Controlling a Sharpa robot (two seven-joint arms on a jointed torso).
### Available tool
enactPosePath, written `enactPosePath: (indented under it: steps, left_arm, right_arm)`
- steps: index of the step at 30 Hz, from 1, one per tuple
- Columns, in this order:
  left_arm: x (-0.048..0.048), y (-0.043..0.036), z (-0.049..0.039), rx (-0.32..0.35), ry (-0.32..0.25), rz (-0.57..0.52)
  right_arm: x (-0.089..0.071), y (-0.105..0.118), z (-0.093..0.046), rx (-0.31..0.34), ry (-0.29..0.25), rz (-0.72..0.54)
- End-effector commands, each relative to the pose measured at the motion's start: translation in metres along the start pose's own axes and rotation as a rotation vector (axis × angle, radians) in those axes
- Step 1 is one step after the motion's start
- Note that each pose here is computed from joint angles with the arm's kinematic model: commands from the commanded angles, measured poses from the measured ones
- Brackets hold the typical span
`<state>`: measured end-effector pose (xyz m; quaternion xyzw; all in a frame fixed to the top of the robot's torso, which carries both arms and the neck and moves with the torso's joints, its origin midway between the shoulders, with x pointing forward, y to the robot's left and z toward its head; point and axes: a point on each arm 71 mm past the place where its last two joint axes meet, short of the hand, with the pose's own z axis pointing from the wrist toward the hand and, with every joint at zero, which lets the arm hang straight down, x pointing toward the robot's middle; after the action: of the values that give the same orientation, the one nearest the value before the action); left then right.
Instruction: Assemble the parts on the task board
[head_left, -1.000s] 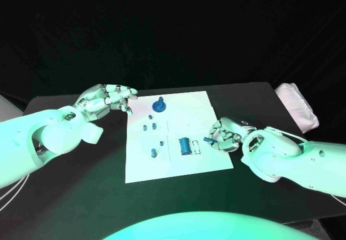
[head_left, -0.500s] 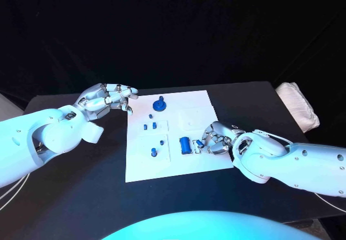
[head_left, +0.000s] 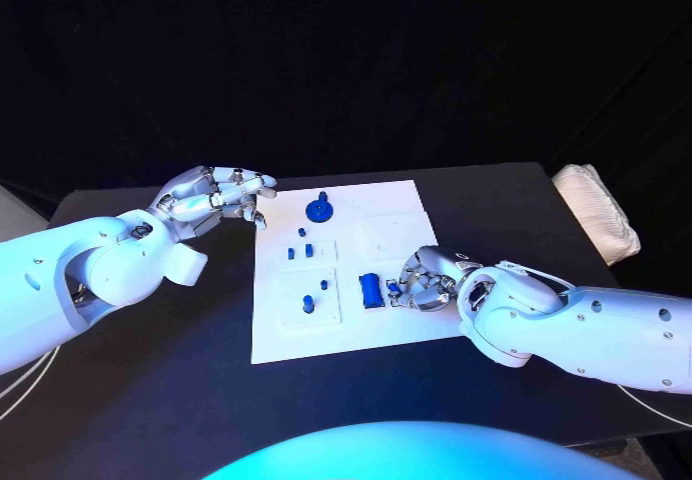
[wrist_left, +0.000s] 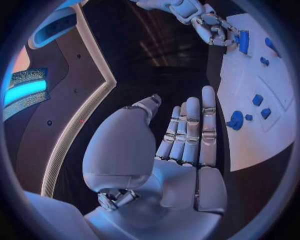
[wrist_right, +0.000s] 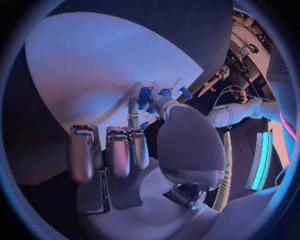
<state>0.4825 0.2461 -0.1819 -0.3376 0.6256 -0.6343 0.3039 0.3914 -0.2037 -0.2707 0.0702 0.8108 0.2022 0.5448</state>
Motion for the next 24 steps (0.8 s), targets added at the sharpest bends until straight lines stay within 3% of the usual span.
enactPosePath:
  steps: [1, 7, 24]
  left_arm:
    - [0.0020, -0.0008, 0.0001, 0.007, 0.018, -0.010]
    - [0.0019, -0.0007, -0.0001, 0.005, 0.019, -0.010]
    - [0.0021, -0.0004, -0.0001, 0.001, 0.021, -0.011]
  right_arm:
    - [0.0029, -0.0013, -0.0002, 0.008, 0.006, -0.016]
    - [0.0017, 0.0017, -0.0010, -0.004, -0.018, -0.010]
    - [0.0018, 0.0035, -0.0005, -0.007, -0.023, -0.008]
